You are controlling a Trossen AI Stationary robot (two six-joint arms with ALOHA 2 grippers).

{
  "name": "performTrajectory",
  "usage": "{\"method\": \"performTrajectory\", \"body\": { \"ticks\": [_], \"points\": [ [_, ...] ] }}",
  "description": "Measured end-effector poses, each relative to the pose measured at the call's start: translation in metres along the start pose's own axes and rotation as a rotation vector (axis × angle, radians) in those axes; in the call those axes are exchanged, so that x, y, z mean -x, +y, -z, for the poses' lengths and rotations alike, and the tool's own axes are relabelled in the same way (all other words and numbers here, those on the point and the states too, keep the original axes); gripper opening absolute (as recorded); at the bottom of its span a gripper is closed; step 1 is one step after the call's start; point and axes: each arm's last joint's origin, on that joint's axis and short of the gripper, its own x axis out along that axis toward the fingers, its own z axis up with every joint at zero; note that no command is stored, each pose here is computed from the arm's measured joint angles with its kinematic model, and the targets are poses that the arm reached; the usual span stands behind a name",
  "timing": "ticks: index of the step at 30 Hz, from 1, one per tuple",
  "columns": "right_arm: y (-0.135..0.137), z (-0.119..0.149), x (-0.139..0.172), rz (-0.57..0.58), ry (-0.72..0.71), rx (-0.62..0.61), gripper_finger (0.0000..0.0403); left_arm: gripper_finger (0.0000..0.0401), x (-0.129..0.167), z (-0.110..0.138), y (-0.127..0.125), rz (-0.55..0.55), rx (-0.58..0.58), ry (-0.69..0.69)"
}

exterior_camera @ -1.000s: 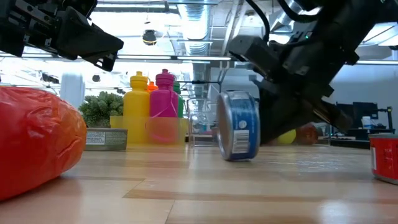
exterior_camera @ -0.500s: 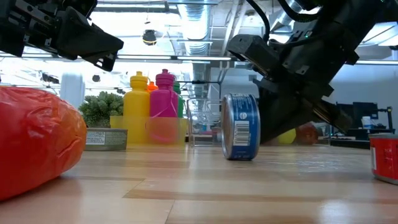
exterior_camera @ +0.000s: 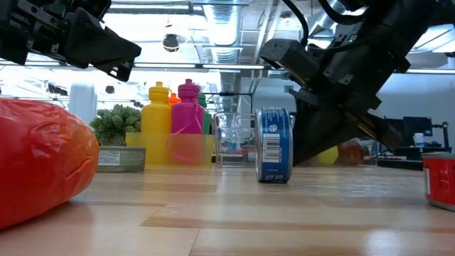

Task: Pick & Place Food Item
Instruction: Stack the dark blue tuna on top of the blue can in the left transparent bin

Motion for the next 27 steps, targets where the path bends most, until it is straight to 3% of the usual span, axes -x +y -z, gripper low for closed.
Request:
{"method": "performTrajectory", "body": {
  "ticks": [27],
  "points": [
    [0.003, -0.006, 0.012, -0.021, -0.001, 0.039, 0.0, 0.0002, 0.0, 0.0, 0.0, 0.0, 0.0, 0.0]
  ]
}}
